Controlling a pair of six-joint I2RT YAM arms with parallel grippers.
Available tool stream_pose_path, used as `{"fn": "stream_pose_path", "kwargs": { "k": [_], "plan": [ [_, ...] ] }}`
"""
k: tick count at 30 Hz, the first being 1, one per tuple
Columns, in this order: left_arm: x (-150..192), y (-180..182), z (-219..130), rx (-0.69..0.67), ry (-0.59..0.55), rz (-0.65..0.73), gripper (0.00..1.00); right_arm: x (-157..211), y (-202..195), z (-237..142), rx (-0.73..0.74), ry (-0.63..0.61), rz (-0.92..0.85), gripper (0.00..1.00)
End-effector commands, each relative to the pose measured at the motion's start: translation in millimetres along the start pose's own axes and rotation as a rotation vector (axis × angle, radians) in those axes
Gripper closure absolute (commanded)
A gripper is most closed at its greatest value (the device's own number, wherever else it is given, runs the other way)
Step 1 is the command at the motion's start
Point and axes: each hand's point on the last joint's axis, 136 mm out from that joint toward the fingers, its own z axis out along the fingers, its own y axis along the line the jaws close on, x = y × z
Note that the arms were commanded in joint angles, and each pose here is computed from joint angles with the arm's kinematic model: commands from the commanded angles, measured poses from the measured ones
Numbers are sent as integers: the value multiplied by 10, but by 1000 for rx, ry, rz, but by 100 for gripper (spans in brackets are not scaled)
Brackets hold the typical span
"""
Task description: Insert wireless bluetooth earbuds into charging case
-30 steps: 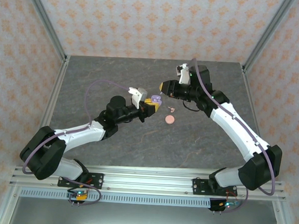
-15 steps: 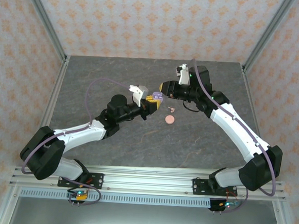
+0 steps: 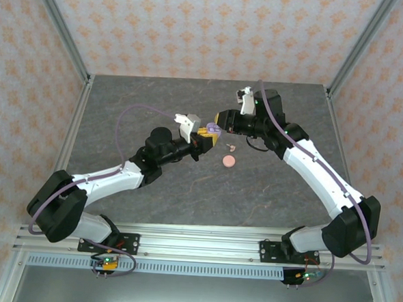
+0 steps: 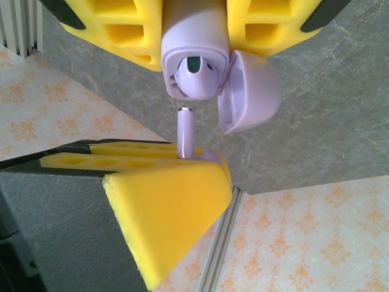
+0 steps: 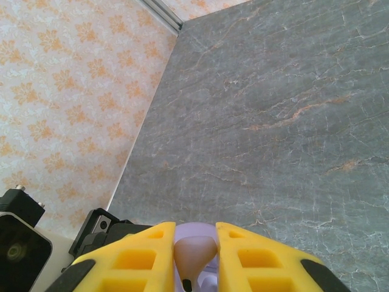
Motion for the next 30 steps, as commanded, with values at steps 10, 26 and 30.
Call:
{"fn": "stream_pose_path", "kwargs": {
  "k": [10,26,30],
  "plan": [
    [-318,-89,-5,1,-91,-3,84,63,27,-25,-4,5,-36,79],
    [-331,-133,-2,17,-84,2,84,130,-12,48,6,40,-40,78],
    [-317,-129,2,15,-80,2,84,163,-37,77,14,54,-40,78]
  ]
}}
